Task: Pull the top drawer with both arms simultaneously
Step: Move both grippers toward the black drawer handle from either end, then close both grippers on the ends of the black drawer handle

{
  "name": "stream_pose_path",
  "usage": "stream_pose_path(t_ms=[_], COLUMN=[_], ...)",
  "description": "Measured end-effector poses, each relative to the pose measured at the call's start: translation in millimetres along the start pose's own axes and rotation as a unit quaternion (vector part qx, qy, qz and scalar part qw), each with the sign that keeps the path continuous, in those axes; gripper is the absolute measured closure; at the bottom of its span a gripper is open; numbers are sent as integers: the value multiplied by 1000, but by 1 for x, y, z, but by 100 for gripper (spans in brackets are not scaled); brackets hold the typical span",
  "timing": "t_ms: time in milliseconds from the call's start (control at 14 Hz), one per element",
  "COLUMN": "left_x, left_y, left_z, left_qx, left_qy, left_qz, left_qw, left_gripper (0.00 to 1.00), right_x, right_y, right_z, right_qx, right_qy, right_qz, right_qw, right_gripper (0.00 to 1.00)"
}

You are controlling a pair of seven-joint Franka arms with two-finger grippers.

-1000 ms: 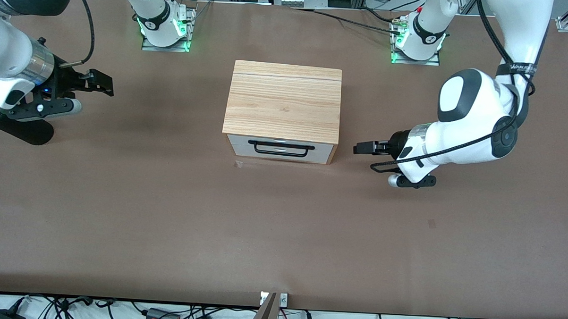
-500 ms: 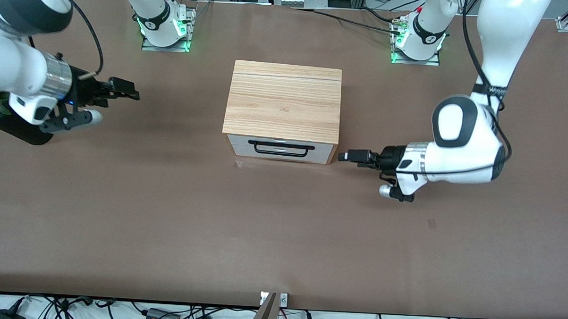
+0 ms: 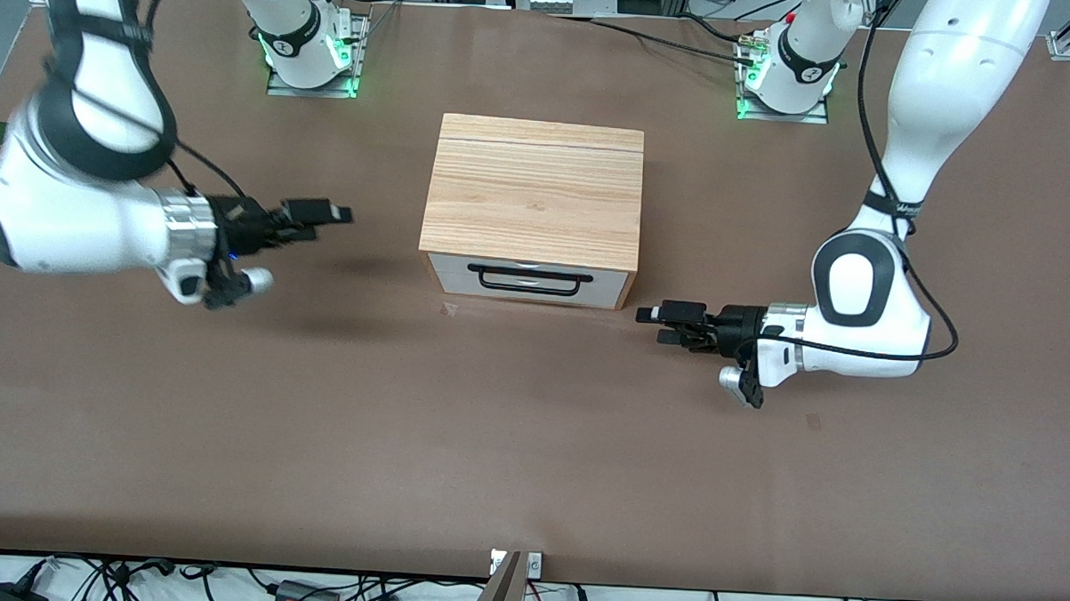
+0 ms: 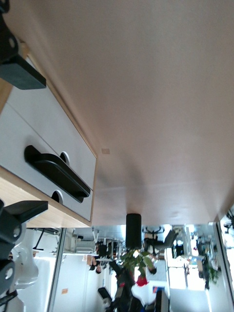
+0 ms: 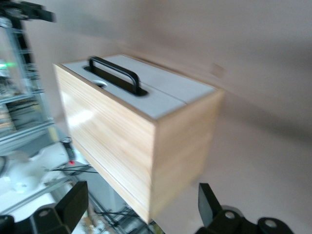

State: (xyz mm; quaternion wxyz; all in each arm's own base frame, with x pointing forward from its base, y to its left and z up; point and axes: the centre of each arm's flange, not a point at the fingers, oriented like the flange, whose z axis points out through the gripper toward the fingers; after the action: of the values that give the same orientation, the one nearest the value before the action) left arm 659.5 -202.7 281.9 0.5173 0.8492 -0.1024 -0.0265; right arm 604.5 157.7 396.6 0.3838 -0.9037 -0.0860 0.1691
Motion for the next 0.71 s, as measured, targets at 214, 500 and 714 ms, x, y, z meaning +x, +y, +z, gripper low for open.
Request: stream_pose_path(t_ms=[214, 500, 714], left_x=[0, -2, -8], left_y=[-27, -55, -60], left_z=[20, 44, 67], left_qx=[-56, -119, -162], left_qy=[32, 78, 83], left_qz=[51, 40, 12], left_qw=[997, 989, 983], left_gripper=[0, 0, 0], right_x=[33, 59, 75], right_y=[19, 19, 38], right_z=[53, 121, 162], right_qx=[80, 135, 189], right_qy=[26, 62, 112], right_qz=[-25, -102, -148], right_qw=[996, 984, 964], right_gripper=[0, 0, 0])
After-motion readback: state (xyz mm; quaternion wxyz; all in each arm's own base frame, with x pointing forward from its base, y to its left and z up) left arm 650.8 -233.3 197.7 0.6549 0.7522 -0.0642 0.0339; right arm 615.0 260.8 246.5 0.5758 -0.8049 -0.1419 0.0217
